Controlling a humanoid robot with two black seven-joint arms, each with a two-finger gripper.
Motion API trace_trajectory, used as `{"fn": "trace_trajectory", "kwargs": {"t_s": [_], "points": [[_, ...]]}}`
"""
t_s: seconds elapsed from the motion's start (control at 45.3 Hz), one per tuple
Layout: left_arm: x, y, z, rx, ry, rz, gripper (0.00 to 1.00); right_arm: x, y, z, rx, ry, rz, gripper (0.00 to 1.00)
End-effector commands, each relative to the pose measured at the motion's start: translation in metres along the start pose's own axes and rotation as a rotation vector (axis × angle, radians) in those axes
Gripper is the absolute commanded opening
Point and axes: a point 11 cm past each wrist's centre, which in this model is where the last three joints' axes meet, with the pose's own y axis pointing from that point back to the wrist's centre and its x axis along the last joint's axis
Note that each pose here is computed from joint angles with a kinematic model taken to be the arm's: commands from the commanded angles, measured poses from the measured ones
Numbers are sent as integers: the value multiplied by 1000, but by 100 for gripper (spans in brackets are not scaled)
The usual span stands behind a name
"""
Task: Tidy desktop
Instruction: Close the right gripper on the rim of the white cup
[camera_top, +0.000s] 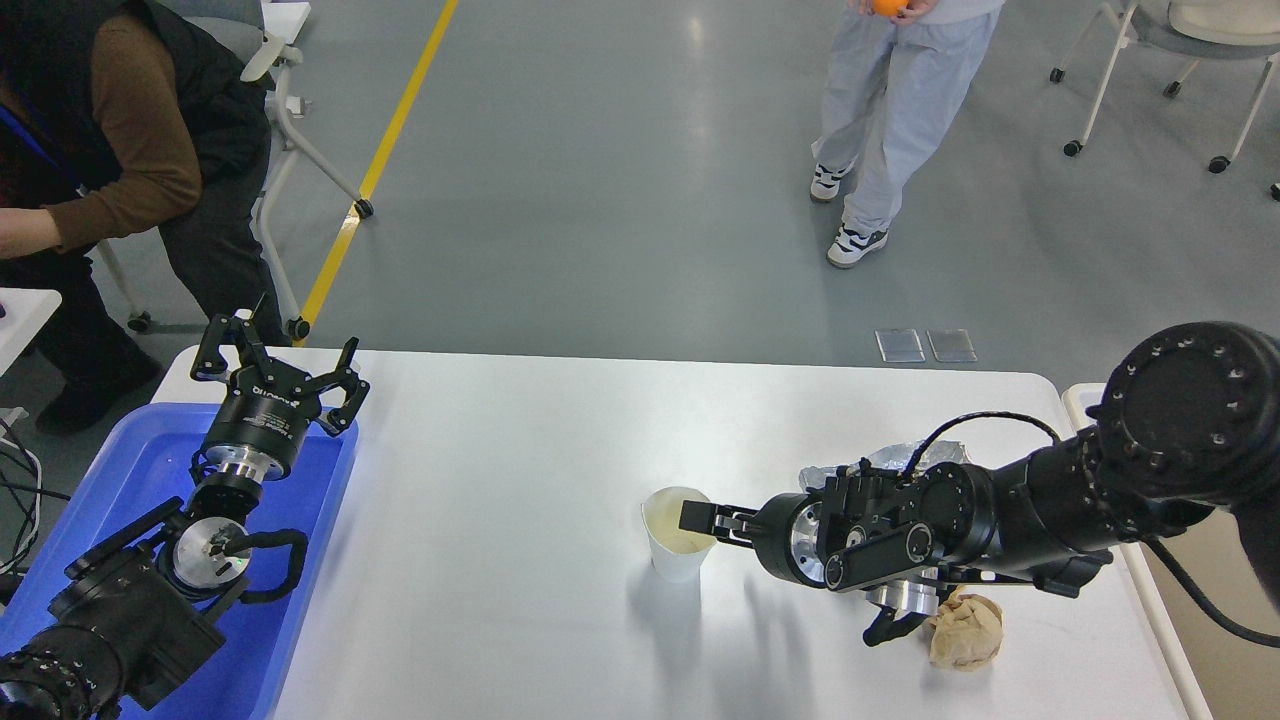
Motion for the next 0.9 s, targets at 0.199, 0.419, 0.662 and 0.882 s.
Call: {"fn": "trace_trajectory", "kwargs": {"t_s": [0.199,0.419,0.662,0.882], "points": [[0,0,0,0,0,0,100,-10,-2,3,17,-4,-16,70],[0,0,0,0,0,0,100,-11,-4,4,17,-10,-16,0],[0,0,0,0,0,0,100,-9,-3,1,26,-1,-14,0],[0,0,0,0,0,0,100,-6,0,-3,47,19,-10,0]]}}
